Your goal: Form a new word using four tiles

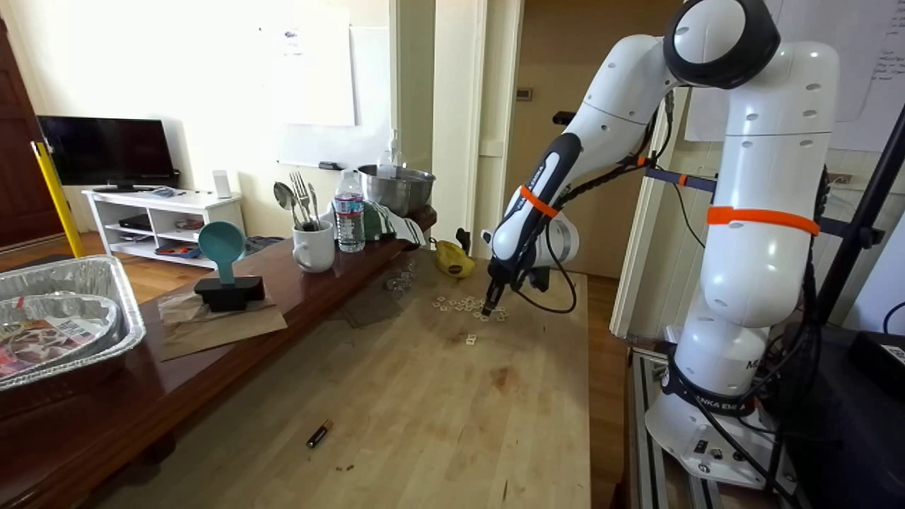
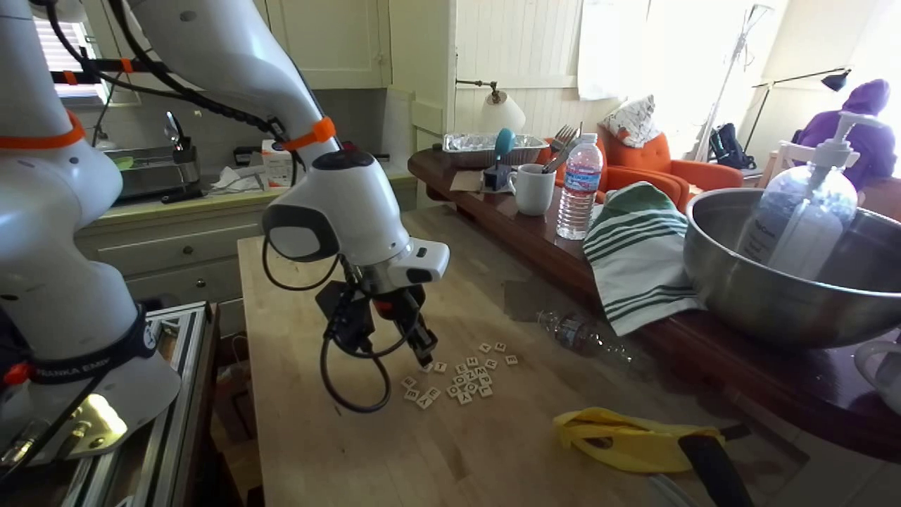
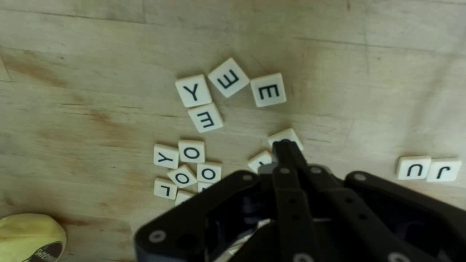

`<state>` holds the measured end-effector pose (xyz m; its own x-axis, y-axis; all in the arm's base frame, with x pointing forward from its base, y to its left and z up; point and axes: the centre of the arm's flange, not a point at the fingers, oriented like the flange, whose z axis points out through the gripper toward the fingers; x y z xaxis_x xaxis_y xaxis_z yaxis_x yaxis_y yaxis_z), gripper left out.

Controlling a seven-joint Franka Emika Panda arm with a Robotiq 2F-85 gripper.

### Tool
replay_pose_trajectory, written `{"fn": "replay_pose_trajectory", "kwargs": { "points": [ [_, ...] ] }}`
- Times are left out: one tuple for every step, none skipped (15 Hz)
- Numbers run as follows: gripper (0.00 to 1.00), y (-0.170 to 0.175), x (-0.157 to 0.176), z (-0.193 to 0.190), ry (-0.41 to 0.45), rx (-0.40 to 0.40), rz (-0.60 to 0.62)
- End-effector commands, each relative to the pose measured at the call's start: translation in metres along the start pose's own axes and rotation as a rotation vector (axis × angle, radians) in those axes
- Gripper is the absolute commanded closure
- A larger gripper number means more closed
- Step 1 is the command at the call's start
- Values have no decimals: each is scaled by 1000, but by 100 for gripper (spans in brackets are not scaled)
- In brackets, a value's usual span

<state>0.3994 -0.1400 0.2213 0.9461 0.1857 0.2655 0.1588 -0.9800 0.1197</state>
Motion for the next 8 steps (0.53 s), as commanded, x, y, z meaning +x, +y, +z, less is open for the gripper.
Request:
{"fn": "replay_pose_trajectory", "kwargs": {
  "points": [
    [100, 0, -3, 15, -1, -9, 15],
    [100, -1, -3, 17, -5, -2, 18],
    [100, -1, -3, 18, -13, 0, 30],
    [100, -2, -3, 20, -17, 1, 34],
    [100, -3, -3, 21, -21, 8, 40],
    [100, -5, -2, 21, -22, 10, 46],
    [100, -7, -2, 21, -24, 15, 53],
    [100, -10, -1, 21, -26, 21, 59]
  ]
}}
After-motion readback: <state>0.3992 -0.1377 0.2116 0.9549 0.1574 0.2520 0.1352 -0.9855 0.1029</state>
